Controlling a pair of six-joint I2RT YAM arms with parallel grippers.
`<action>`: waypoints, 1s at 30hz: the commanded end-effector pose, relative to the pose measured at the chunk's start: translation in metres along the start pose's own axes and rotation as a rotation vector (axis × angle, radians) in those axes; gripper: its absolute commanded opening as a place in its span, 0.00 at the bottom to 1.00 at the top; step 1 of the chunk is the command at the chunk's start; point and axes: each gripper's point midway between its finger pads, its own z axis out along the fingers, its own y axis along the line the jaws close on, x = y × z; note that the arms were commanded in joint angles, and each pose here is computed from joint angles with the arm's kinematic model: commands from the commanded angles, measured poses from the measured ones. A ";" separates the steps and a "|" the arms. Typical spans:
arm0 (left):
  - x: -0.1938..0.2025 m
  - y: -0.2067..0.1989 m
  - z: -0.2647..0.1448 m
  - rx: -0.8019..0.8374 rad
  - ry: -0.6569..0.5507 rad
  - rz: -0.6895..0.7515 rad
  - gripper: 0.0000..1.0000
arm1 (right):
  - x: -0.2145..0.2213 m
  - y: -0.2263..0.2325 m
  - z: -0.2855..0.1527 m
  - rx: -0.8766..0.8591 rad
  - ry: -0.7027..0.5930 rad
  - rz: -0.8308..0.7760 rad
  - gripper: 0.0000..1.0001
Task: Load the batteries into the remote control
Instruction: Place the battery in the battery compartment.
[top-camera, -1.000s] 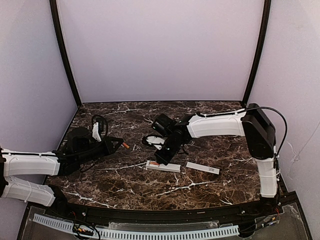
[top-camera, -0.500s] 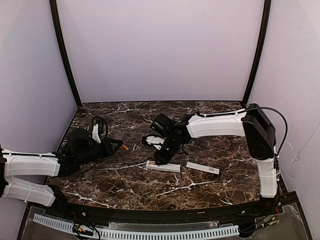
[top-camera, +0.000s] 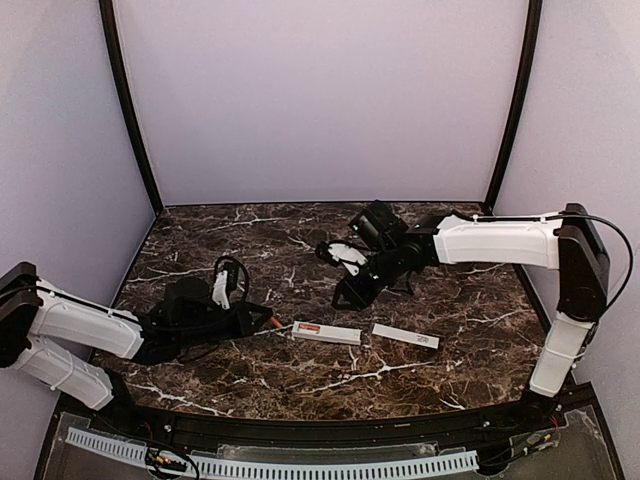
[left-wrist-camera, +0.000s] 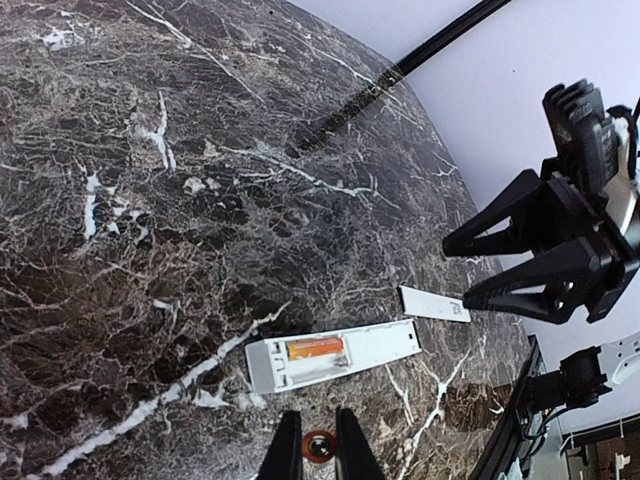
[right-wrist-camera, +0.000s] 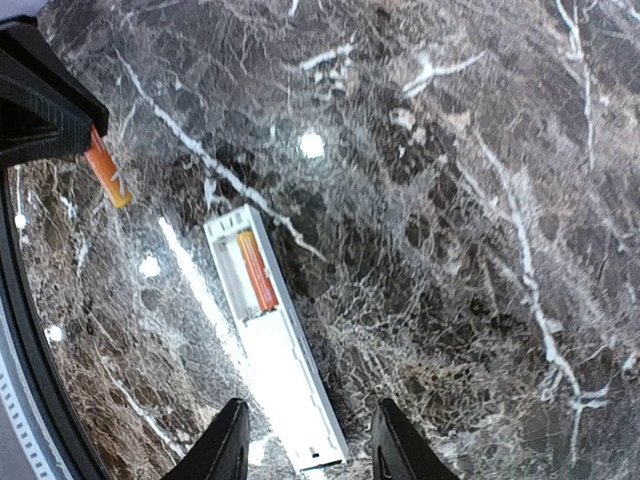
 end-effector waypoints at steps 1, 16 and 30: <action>-0.016 -0.017 0.012 0.021 -0.078 -0.012 0.00 | 0.022 0.001 0.011 -0.028 0.020 0.019 0.41; 0.007 -0.036 0.053 -0.010 -0.048 -0.011 0.00 | 0.043 -0.008 0.000 -0.002 0.017 0.016 0.41; 0.018 -0.024 0.066 -0.079 -0.039 -0.009 0.00 | 0.058 -0.012 0.003 0.012 0.033 0.026 0.41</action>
